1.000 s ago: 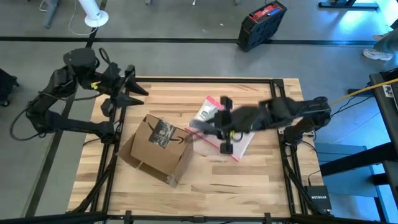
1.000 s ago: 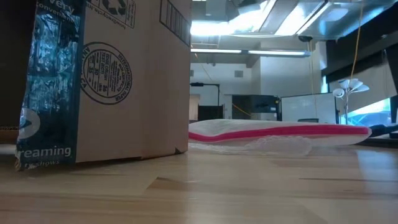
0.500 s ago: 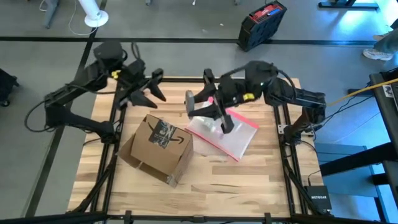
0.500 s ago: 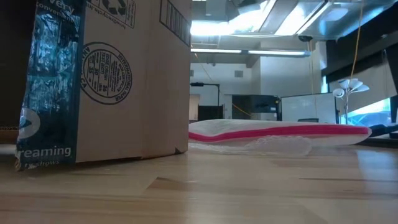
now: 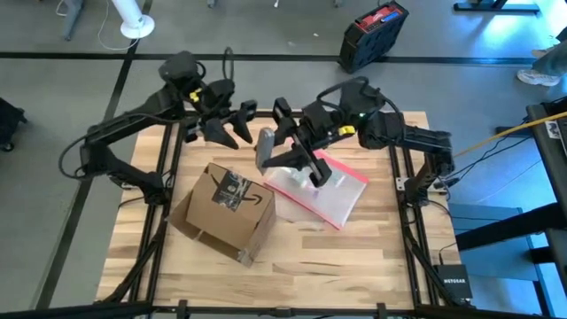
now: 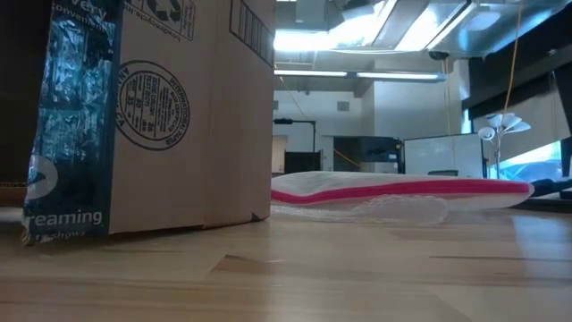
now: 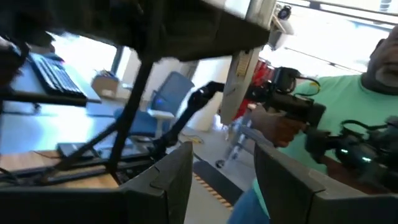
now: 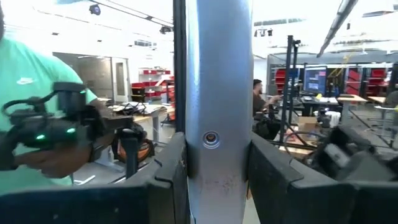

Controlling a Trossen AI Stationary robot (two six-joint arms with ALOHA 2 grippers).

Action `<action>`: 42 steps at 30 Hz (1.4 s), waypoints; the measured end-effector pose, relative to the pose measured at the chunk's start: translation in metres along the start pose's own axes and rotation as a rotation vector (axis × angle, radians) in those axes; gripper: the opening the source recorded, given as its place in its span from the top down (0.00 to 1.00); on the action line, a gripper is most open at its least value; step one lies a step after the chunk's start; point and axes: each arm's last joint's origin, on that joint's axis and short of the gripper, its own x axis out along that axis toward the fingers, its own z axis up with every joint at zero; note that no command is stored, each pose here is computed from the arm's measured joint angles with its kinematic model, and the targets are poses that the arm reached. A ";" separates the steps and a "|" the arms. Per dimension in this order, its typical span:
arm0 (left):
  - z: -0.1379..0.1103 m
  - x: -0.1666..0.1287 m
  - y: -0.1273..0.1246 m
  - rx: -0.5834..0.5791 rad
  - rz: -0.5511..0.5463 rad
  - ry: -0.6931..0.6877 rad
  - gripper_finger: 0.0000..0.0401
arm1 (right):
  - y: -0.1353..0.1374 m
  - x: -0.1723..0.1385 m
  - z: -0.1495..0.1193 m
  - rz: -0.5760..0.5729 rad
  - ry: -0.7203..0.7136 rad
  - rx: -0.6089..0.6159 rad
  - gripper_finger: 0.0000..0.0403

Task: Unpack boxes
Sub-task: Break down the cardboard box with the gray cutter until it is fully flat

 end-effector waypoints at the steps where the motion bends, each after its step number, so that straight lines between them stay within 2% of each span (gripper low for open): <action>1: -0.001 0.001 0.003 -0.008 -0.007 0.007 0.60 | -0.001 -0.001 0.000 -0.005 0.000 -0.002 0.69; 8: 0.002 0.006 0.009 0.024 -0.067 0.008 0.60 | -0.011 -0.006 0.001 -0.006 -0.006 0.022 0.69; 13: 0.005 0.003 0.010 0.070 -0.050 -0.009 0.60 | -0.017 -0.003 -0.004 -0.005 0.002 0.026 0.69; 25: 0.003 0.003 0.014 0.022 -0.035 -0.013 0.60 | -0.023 -0.004 -0.007 -0.025 0.009 0.025 0.69; 42: 0.005 0.005 0.012 0.022 -0.020 -0.034 0.61 | -0.027 0.000 -0.013 -0.086 0.017 -0.094 0.69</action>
